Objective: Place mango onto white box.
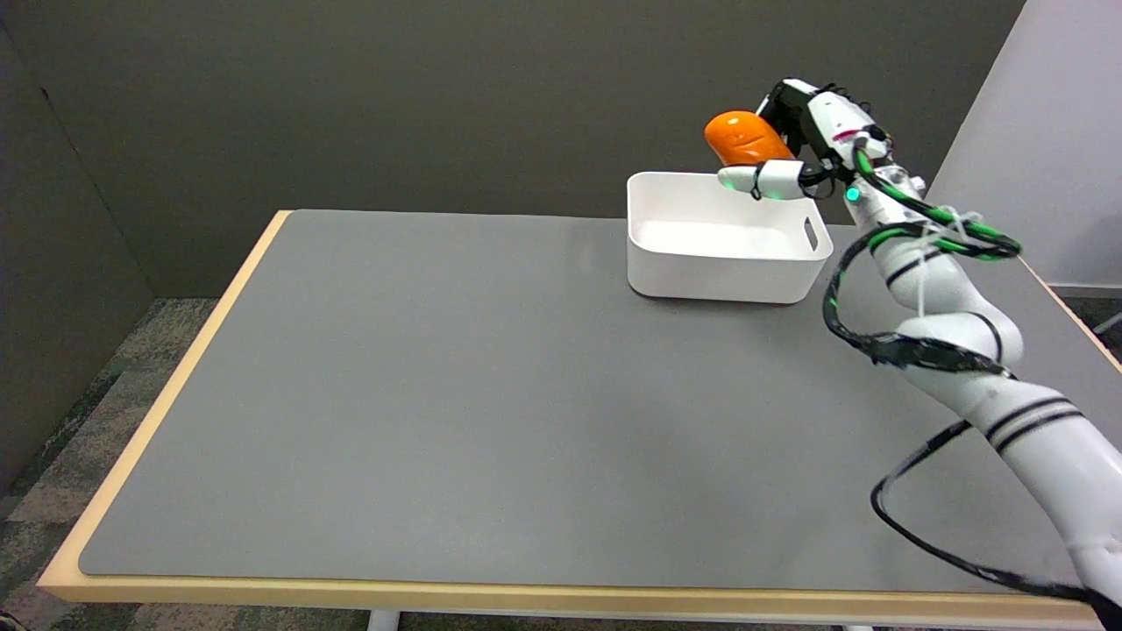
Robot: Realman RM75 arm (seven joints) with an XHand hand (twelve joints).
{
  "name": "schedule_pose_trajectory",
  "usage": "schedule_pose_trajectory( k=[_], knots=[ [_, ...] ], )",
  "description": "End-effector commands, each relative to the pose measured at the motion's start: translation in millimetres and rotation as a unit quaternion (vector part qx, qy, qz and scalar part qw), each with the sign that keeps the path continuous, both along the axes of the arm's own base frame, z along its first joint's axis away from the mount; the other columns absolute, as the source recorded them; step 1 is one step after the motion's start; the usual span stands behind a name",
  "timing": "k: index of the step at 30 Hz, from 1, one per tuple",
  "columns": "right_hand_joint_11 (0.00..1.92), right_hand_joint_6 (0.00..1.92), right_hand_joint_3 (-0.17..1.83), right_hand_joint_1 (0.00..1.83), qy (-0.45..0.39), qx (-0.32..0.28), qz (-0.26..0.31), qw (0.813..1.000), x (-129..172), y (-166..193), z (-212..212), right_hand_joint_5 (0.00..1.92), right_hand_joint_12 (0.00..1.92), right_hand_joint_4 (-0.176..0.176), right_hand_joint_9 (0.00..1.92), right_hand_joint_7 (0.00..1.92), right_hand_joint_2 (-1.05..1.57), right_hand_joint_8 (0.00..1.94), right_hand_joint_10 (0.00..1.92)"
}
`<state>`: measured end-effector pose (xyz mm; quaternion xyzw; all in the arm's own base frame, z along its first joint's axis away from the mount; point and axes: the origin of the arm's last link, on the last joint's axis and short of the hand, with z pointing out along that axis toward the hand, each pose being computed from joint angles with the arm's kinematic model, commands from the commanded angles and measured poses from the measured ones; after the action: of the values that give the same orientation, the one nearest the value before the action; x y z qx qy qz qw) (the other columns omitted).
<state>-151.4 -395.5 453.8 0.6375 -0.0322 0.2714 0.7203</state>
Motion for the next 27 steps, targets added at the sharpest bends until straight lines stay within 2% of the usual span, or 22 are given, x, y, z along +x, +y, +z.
schedule_pose_trajectory(
  k=[1,17,27],
  knots=[
    [0.35,1.63,0.32,1.14,0.001,-0.035,-0.050,0.998,-7.2,-70.1,22.0,0.51,1.92,-0.094,0.80,0.79,1.16,1.50,1.78],
    [0.26,1.67,0.27,1.11,-0.022,-0.111,-0.103,0.988,-36.3,-79.7,62.7,0.48,1.92,-0.089,0.77,0.75,1.21,1.55,1.83],
    [0.21,1.69,0.24,1.10,0.010,-0.086,-0.148,0.985,-63.3,-78.4,46.6,0.46,1.92,-0.083,0.74,0.73,1.24,1.57,1.84]
  ],
)
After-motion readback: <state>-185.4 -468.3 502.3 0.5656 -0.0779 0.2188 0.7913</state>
